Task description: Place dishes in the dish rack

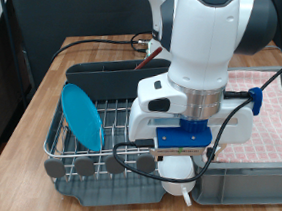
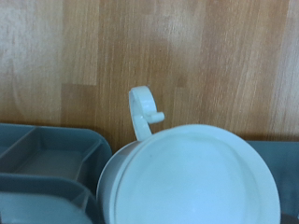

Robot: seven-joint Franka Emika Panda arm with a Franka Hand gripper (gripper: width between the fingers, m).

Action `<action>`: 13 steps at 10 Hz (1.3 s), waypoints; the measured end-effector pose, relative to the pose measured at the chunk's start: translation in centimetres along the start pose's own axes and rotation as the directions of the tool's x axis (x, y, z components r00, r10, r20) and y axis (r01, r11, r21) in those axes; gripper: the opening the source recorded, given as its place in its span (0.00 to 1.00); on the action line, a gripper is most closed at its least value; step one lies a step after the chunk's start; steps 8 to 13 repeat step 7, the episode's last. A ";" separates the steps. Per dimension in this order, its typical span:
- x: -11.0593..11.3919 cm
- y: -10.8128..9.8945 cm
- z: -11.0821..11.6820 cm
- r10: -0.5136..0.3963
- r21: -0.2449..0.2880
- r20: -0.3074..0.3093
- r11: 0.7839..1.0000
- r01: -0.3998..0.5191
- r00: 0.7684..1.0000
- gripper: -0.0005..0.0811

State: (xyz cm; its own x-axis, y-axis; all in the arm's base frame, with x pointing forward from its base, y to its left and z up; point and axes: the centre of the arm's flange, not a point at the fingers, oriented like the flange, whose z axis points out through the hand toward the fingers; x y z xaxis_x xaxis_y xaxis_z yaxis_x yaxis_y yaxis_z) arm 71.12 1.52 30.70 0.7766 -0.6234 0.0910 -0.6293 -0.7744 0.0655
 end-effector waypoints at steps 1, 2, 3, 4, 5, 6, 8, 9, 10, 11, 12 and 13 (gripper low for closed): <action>0.1 0.1 -1.2 0.002 0.003 -0.001 1.000 -0.002 1.000 0.99; 0.1 0.2 -2.6 0.004 0.003 0.000 1.000 -0.004 1.000 0.99; 0.2 0.4 -3.9 0.006 0.001 0.003 1.000 -0.006 1.000 0.99; 0.2 0.5 -5.2 0.008 -0.001 0.007 1.000 -0.008 1.000 0.99; 0.3 0.6 -6.4 0.010 -0.004 0.010 1.000 -0.010 1.000 0.99; 0.4 0.7 -7.4 0.011 -0.006 0.013 1.000 -0.011 1.000 0.99; 0.4 0.7 -8.2 0.012 -0.008 0.015 1.000 -0.011 1.000 0.99; 0.4 0.7 -8.2 0.012 -0.008 0.015 1.000 -0.011 1.000 0.99; 0.4 0.7 -8.2 0.012 -0.008 0.015 1.000 -0.011 1.000 0.99; 0.4 0.7 -8.2 0.012 -0.008 0.015 1.000 -0.011 1.000 0.99; 0.4 0.7 -8.2 0.012 -0.008 0.015 1.000 -0.011 1.000 0.99; 0.4 0.7 -8.2 0.012 -0.008 0.015 1.000 -0.011 1.000 0.99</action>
